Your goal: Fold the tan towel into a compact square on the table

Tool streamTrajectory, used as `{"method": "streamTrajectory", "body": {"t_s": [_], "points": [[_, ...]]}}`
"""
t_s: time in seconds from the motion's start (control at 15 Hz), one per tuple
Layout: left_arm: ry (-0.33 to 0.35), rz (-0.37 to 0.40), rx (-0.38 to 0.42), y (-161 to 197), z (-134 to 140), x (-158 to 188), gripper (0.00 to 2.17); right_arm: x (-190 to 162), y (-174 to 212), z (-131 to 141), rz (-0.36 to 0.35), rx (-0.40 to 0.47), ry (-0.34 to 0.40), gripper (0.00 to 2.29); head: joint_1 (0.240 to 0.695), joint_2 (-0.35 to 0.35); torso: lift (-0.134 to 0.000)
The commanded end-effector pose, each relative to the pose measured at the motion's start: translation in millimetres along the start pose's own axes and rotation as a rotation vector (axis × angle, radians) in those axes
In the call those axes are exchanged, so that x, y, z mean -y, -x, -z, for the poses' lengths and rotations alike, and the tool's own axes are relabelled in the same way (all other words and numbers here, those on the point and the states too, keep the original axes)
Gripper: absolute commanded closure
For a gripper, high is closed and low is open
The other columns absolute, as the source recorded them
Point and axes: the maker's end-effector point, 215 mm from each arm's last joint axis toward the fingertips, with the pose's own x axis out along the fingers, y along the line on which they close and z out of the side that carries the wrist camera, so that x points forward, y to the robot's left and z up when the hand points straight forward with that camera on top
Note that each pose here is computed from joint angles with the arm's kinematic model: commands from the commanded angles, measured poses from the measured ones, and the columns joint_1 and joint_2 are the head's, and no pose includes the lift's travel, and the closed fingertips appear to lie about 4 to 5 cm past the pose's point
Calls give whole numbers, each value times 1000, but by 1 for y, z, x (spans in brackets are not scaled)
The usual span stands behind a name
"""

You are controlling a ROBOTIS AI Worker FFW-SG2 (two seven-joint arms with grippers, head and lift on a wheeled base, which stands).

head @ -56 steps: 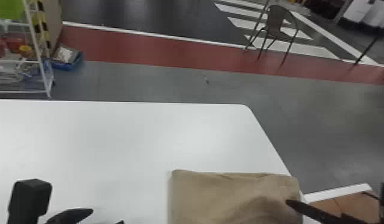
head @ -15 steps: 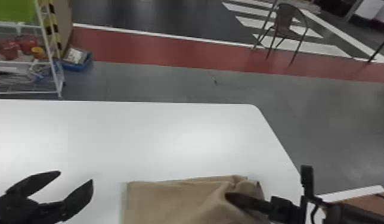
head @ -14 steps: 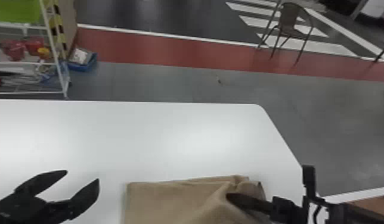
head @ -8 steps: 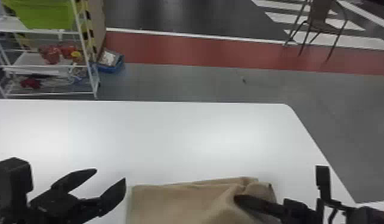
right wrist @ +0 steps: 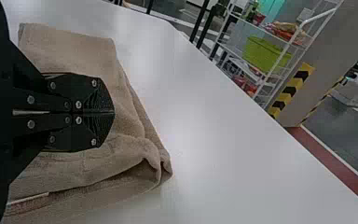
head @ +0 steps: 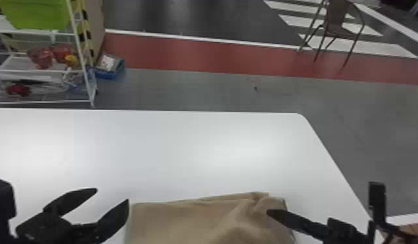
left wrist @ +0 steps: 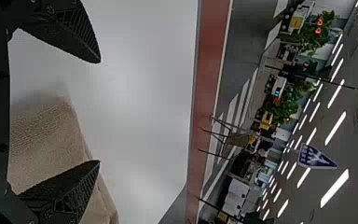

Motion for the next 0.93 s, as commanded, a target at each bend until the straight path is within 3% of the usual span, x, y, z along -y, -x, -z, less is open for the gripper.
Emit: {"method": "streamTrajectory", "body": {"t_s": [0.0,0.2,0.4,0.67,0.87], "points": [[1,4,-13,-9,6,-2,124,4,20,11,52,-2,23,853,695,-246,-123],[-2,21,-30,-20,15,-5,124,15,43,25,115,-10,26,853,695,-281,-123],[-16,43,-60,-29,26,-4,124,15,48,29,119,-23,33,853,695,-317,-123],[-23,180,-48,-33,27,26,151,22,49,33,126,-34,20,853,695,-350,-123],[-61,195,-42,-52,32,32,259,35,48,37,130,-39,20,853,695,-350,-123]]}}
